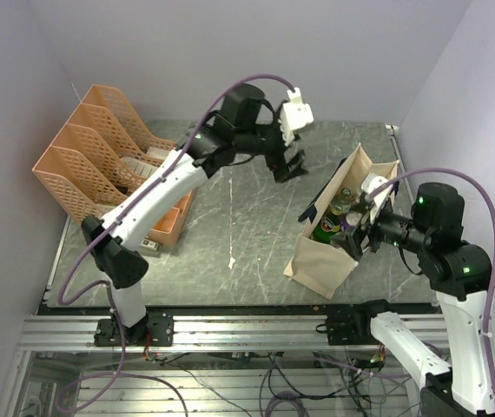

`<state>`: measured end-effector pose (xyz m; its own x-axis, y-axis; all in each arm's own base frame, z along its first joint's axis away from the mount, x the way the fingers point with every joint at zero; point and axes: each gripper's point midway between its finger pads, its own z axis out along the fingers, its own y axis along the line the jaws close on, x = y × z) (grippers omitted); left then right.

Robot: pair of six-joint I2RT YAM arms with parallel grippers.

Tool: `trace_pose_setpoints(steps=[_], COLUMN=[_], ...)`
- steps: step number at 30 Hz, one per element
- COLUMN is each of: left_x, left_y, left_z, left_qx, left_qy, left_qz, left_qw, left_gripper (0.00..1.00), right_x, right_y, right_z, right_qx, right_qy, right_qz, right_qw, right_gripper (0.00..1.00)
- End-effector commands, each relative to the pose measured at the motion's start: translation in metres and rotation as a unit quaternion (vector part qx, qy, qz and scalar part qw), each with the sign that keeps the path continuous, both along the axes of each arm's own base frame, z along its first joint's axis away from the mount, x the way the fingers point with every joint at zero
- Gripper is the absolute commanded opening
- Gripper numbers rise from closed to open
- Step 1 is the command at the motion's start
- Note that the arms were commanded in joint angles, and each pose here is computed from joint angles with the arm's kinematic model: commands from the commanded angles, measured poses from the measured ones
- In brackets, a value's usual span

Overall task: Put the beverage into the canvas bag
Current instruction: Reset both arms

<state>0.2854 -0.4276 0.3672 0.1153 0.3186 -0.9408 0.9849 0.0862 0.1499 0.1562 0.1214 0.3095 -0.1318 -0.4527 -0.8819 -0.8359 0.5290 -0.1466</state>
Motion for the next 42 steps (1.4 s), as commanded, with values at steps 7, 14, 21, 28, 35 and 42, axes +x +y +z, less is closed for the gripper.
trace_pose_setpoints(steps=[7, 14, 21, 28, 35, 42], left_x=[0.12, 0.137, 0.129, 0.116, 0.103, 0.092], left_y=[0.152, 0.247, 0.322, 0.374, 0.404, 0.4], left_z=[0.053, 0.064, 0.08, 0.09, 0.084, 0.075], left_qx=[-0.024, -0.086, -0.15, -0.153, -0.118, -0.116], left_qy=[-0.079, -0.026, 0.004, -0.028, -0.061, -0.06], left_qz=[0.41, 0.496, 0.491, 0.529, 0.574, 0.566], left_qw=[0.908, 0.864, 0.858, 0.834, 0.808, 0.814], left_gripper=[0.99, 0.99, 0.99, 0.99, 0.99, 0.99], right_x=[0.132, 0.18, 0.175, 0.162, 0.148, 0.135], right_y=[-0.063, -0.073, -0.097, -0.131, -0.138, -0.143], right_z=[0.053, 0.094, 0.136, 0.149, 0.148, 0.144], right_qx=[0.053, 0.098, 0.148, 0.158, 0.125, 0.116], right_qy=[-0.079, -0.124, -0.167, -0.198, -0.222, -0.227], right_qz=[-0.341, -0.392, -0.401, -0.465, -0.467, -0.475], right_qw=[0.935, 0.906, 0.888, 0.848, 0.847, 0.842], right_gripper=[0.93, 1.0, 1.0, 1.0, 1.0, 1.0])
